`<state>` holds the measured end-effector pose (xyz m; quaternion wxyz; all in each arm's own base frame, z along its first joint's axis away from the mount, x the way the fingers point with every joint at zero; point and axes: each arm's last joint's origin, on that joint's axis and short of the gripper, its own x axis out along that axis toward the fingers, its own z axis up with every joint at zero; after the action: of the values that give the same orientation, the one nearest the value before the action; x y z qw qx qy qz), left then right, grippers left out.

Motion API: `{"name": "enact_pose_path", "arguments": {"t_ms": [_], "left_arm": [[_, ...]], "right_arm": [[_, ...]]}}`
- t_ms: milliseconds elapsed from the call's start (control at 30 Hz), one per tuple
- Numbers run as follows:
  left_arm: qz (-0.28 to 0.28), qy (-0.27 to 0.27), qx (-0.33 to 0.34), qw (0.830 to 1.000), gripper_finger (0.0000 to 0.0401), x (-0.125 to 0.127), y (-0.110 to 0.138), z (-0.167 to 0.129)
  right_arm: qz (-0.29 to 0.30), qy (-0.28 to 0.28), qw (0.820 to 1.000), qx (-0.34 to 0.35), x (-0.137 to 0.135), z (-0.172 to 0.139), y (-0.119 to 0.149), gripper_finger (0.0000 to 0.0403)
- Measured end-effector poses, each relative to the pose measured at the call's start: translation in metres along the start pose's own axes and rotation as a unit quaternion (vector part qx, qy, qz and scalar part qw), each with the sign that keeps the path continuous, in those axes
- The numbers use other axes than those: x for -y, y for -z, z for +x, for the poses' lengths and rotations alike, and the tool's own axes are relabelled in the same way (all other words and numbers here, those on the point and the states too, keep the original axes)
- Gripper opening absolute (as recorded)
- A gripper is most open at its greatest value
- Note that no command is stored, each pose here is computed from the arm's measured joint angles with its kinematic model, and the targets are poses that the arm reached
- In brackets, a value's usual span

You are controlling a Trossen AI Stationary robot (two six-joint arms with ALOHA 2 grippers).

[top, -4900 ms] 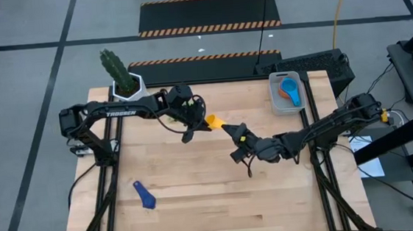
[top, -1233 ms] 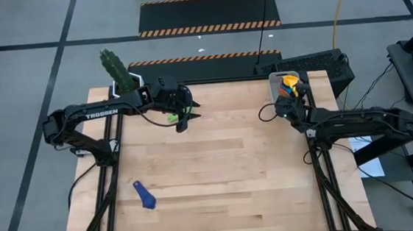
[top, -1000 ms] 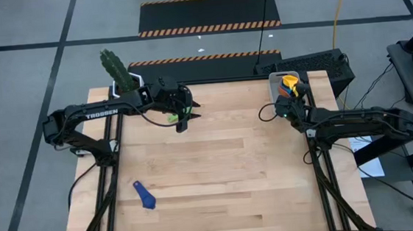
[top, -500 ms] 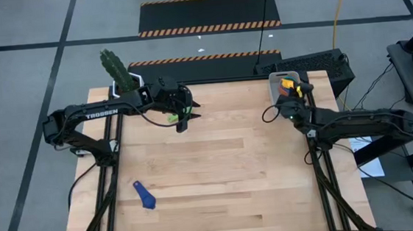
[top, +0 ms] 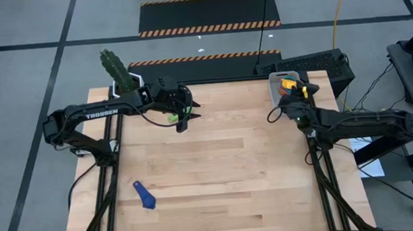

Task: Nest measuring cups in basket
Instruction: Stack the yellow measuring cup on top of the light blue measuring cup in the gray bin

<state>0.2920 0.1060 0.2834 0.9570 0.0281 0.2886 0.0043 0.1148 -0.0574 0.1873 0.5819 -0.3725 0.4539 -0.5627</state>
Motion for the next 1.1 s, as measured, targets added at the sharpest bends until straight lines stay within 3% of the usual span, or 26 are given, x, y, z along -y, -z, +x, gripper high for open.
{"name": "enact_pose_path", "arguments": {"t_ms": [367,533,600,700,733,767,833,967,1100], "left_arm": [[0.003,-0.001,0.006,1.0,0.0195,0.0,-0.001,0.0],[0.006,-0.004,0.016,1.0,0.0196,-0.001,-0.003,0.0],[0.008,-0.005,0.021,1.0,0.0195,-0.001,-0.004,0.0],[0.012,-0.009,0.034,0.999,0.0196,-0.002,-0.007,0.0],[0.014,-0.011,0.039,0.999,0.0196,-0.002,-0.008,0.0],[0.016,-0.012,0.046,0.999,0.0196,-0.002,-0.009,0.0],[0.019,-0.015,0.058,0.998,0.0195,-0.003,-0.011,-0.001],[0.025,-0.021,0.078,0.996,0.0195,-0.004,-0.016,-0.001],[0.027,-0.025,0.093,0.995,0.0196,-0.005,-0.024,-0.005]], "right_arm": [[0.005,0.026,1.0,-0.004,0.01,-0.006,0.003,0.0155],[0.106,0.023,0.993,0.037,0.022,-0.011,-0.008,0.0155],[0.203,0.011,0.976,0.079,0.03,-0.015,-0.016,0.0155],[0.399,-0.004,0.908,0.126,0.043,-0.02,-0.029,0.0146],[0.446,-0.009,0.885,0.134,0.045,-0.021,-0.032,0.0139],[0.463,-0.016,0.875,0.143,0.044,-0.022,-0.035,0.0131],[0.452,-0.018,0.881,0.137,0.042,-0.021,-0.046,0.0108],[0.39,0.014,0.918,0.074,0.038,-0.019,-0.072,0.0048],[0.38,0.03,0.923,0.054,0.046,-0.013,-0.105,0.0006]]}}
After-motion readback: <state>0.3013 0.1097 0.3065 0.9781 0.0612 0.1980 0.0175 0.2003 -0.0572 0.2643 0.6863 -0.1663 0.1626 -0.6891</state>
